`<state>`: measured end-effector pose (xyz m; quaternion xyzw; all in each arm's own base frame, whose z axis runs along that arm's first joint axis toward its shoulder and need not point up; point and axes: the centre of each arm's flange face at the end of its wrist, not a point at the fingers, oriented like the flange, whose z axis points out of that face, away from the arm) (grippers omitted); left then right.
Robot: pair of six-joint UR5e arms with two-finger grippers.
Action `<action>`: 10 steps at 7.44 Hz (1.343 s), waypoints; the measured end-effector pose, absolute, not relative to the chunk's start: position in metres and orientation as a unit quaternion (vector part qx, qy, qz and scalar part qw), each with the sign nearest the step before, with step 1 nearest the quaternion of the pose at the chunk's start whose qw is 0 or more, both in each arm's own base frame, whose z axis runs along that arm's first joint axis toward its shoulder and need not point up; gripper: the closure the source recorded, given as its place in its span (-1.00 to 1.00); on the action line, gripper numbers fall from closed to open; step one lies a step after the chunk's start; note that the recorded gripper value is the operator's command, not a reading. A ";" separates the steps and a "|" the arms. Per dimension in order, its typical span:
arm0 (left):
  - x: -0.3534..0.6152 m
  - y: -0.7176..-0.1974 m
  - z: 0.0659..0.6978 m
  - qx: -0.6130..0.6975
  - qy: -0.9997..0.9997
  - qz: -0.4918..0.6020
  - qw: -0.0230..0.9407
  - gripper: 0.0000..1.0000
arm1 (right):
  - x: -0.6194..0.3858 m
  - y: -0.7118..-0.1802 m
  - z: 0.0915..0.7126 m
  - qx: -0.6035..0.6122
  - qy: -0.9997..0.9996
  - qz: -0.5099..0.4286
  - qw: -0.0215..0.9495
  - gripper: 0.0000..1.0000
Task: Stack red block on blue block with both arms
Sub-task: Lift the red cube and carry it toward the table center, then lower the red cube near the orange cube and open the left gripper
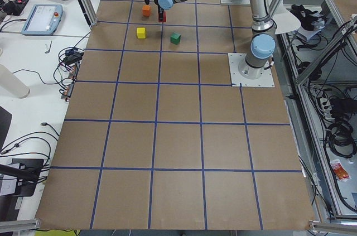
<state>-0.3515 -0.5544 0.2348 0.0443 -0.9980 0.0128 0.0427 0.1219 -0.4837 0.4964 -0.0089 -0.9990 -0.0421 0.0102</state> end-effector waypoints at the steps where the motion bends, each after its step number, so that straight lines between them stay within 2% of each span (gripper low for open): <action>1: -0.357 -0.555 0.222 0.041 -0.998 0.008 0.041 0.98 | 0.122 -0.484 0.496 -0.009 -0.999 -0.043 0.011 -1.00; 2: -0.362 -0.555 0.208 0.038 -0.999 0.002 0.038 0.78 | 0.121 -0.484 0.496 -0.009 -0.999 -0.043 0.012 -1.00; 3: -0.365 -0.556 0.198 0.036 -0.999 0.001 0.037 -0.03 | 0.122 -0.484 0.496 -0.010 -0.999 -0.043 0.011 -1.00; 4: -0.368 -0.558 0.192 0.035 -0.999 0.005 0.038 -0.99 | 0.122 -0.483 0.496 -0.010 -0.999 -0.043 0.010 -1.00; 8: -0.369 -0.554 0.185 0.040 -0.998 0.006 0.040 -1.00 | 0.123 -0.485 0.497 -0.014 -0.999 -0.039 0.006 -1.00; 10: -0.354 -0.563 0.217 0.043 -0.998 0.029 0.047 -1.00 | 0.123 -0.485 0.497 -0.012 -0.999 -0.038 0.006 -1.00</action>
